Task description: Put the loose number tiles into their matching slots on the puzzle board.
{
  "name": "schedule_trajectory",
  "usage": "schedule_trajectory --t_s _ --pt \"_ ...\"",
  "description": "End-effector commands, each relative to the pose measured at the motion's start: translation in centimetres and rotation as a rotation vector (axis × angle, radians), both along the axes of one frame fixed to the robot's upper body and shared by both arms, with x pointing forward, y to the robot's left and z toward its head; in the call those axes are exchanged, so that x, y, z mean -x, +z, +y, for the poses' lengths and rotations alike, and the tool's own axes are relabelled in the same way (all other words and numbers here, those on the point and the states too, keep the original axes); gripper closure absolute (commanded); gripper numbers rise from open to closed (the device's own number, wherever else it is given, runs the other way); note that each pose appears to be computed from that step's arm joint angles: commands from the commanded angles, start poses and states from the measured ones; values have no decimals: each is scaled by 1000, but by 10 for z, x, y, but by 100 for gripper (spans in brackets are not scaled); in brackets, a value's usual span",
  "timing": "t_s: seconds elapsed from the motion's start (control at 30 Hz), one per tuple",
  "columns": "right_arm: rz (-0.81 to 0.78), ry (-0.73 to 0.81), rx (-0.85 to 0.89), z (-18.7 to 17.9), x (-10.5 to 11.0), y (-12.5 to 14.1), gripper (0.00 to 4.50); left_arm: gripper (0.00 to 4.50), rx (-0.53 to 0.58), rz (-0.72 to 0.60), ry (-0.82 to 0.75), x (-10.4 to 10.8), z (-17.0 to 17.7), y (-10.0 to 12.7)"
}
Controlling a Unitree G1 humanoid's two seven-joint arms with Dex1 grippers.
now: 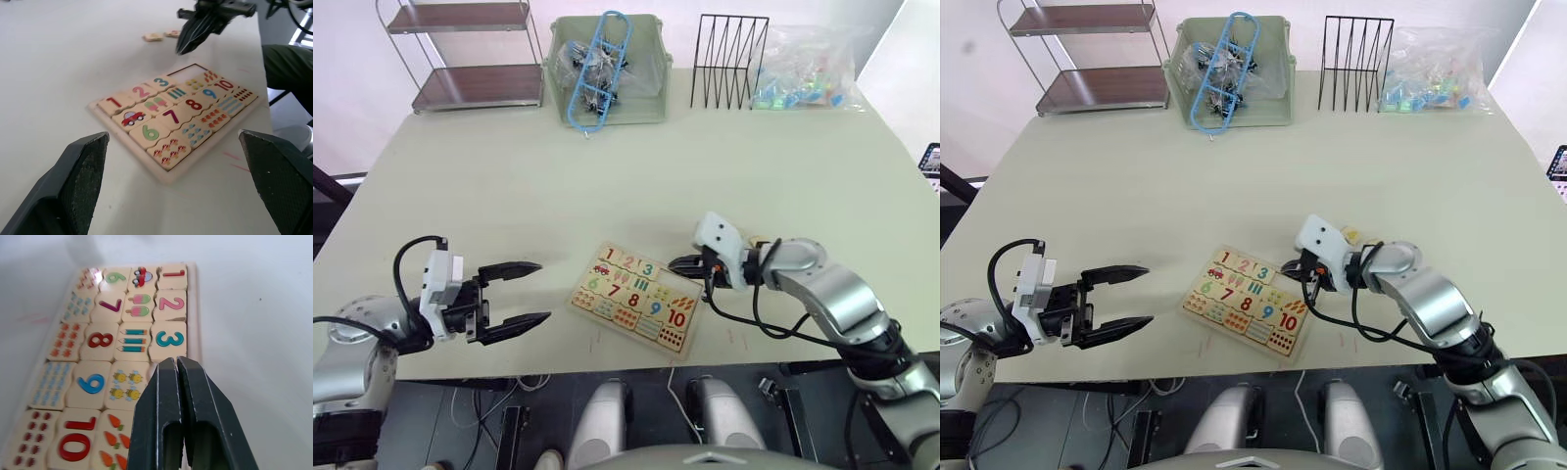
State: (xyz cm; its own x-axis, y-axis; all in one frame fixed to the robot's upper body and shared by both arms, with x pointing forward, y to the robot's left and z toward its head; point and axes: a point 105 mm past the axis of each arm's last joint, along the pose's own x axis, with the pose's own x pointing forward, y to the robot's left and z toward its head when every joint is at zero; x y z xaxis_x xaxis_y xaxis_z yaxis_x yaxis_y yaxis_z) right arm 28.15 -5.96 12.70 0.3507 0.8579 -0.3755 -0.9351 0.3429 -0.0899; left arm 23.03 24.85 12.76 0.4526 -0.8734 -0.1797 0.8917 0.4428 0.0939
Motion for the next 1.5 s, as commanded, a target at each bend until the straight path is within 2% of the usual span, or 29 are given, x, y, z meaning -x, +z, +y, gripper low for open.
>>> schedule_trajectory --t_s 0.03,0.53,0.63,0.83,0.87,1.17,1.5 --pt "-122 -43 -51 -22 3 16 443 0 7 -28 96 -2 8 5" --pt "-259 -365 -279 -117 20 18 443 0 81 4 396 6 28 -12" --pt "-288 -459 -275 -147 29 10 360 0 87 4 448 9 30 -15" --pt "-263 -545 -278 -182 49 -13 40 0 78 -4 515 12 35 -21" --pt "-259 -556 -281 -185 51 -16 8 0 73 -3 522 12 36 -22" --pt "-220 -614 -288 -209 68 -38 8 0 66 -16 567 9 42 -27" --pt "-225 -613 -294 -211 68 -39 8 0 73 -16 581 14 45 -29"
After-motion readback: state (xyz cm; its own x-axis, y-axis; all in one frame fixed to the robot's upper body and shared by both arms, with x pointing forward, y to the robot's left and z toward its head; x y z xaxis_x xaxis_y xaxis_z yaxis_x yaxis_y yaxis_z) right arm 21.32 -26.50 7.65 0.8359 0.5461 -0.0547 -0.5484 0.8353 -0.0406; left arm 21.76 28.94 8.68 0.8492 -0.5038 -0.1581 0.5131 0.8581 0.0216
